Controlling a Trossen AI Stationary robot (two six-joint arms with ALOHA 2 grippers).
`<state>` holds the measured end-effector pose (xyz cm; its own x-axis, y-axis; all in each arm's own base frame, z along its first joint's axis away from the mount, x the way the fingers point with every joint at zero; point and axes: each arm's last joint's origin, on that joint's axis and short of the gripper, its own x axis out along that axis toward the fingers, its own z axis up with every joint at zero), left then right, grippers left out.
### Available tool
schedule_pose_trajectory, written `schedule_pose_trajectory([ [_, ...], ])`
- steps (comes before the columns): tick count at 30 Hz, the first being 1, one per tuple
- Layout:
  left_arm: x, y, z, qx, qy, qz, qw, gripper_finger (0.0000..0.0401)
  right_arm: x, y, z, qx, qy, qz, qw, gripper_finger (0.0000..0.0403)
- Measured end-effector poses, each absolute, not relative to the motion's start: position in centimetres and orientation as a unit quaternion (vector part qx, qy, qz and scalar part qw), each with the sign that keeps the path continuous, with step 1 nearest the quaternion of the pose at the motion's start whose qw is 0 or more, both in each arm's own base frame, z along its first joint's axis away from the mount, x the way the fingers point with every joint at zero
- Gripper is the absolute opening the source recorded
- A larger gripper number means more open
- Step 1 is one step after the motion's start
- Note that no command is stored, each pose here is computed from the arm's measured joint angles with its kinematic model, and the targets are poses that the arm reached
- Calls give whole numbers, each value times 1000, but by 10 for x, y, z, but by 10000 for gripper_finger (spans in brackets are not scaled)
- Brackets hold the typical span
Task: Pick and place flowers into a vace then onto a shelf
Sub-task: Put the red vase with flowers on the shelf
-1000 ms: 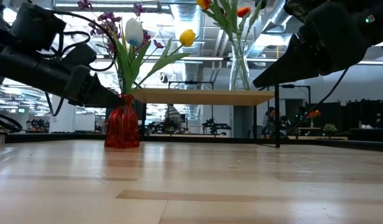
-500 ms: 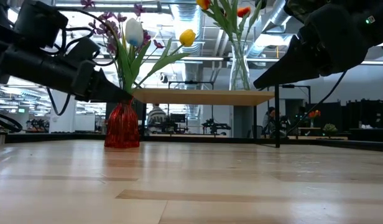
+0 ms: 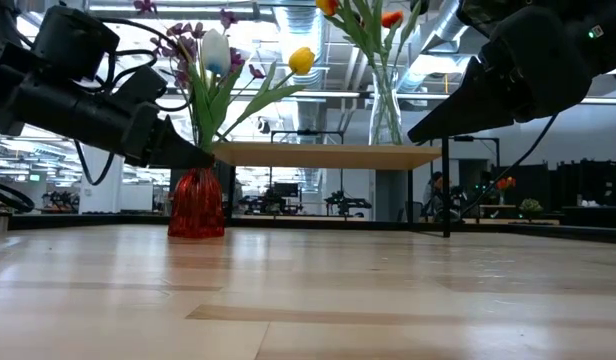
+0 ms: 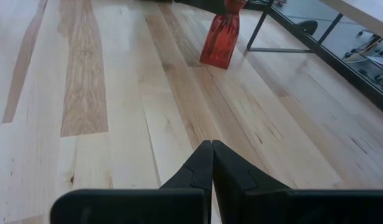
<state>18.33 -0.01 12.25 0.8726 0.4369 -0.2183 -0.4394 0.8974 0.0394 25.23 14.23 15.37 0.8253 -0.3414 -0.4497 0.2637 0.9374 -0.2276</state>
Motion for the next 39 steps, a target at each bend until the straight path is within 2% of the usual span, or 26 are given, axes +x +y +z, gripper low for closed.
schedule_pose_trajectory([
  [25,183,0,122,-4,114,230,966,160,252,142,154,-77,250,-157,952,0],
  [39,183,0,122,-5,113,229,967,148,252,143,153,-74,254,-148,953,0],
])
